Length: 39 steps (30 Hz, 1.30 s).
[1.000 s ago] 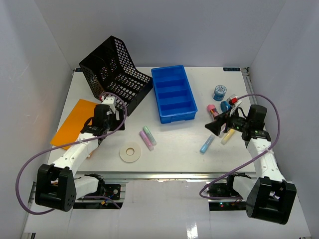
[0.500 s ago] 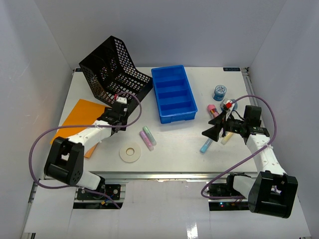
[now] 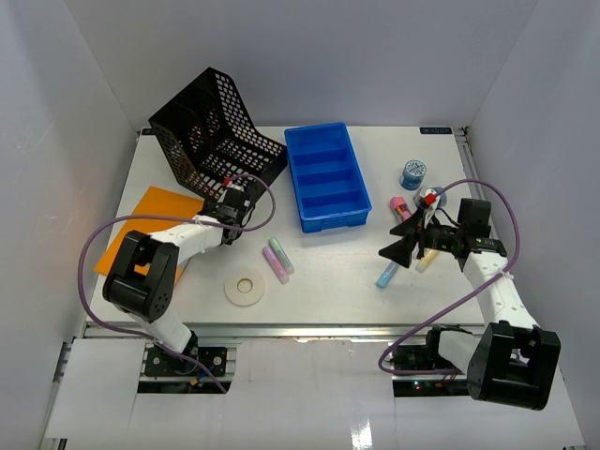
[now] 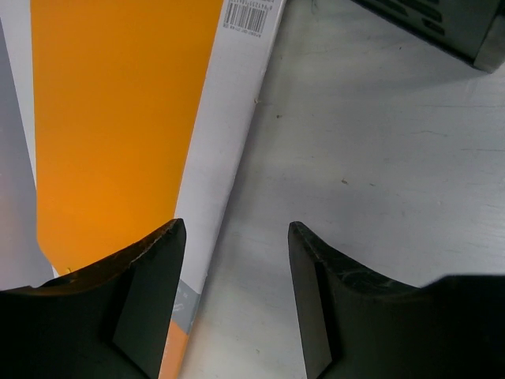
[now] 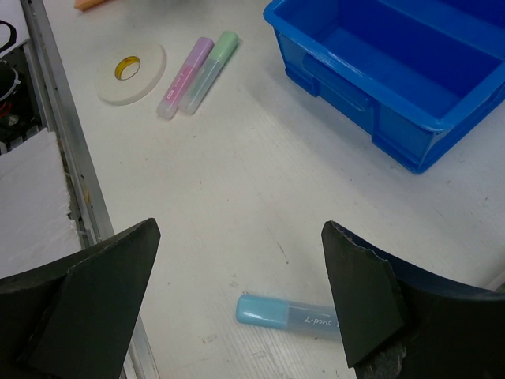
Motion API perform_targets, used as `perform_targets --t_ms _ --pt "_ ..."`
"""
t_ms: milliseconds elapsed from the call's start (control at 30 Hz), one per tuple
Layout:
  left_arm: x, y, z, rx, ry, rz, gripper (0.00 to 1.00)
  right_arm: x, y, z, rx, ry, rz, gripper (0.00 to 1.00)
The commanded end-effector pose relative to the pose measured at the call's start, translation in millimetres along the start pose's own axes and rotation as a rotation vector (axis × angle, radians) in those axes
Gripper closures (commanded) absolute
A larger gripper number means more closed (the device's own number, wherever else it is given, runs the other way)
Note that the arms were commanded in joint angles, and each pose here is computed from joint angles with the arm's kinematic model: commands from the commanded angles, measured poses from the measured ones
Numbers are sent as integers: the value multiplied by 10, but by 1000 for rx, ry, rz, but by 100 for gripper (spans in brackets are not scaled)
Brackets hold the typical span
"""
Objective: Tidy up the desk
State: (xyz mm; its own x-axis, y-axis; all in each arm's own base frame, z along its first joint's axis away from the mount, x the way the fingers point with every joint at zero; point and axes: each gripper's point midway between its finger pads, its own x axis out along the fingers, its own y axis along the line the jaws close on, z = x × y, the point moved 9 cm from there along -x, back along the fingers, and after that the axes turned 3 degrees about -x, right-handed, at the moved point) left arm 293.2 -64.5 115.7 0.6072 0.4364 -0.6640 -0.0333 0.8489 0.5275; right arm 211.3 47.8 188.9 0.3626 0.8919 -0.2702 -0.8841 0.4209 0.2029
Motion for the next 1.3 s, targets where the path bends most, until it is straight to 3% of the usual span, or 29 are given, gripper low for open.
perform_targets --t_ms 0,433,600,767,1067,1267 --pt "113 -9 7 48 15 55 36 2 1 142 -44 -26 33 10" --pt "334 43 -99 47 55 78 47 13 -5 120 -34 -25 42 10" --pt "374 15 -140 58 79 66 63 18 -7 110 -26 -24 44 10" --pt "357 20 -170 53 79 60 70 16 4 120 -29 -29 49 10" --pt "224 84 -22 0 45 16 94 5 52 144 -38 -44 65 10" --pt "-14 193 155 -78 -9 -56 100 2 91 166 -35 -62 87 10"
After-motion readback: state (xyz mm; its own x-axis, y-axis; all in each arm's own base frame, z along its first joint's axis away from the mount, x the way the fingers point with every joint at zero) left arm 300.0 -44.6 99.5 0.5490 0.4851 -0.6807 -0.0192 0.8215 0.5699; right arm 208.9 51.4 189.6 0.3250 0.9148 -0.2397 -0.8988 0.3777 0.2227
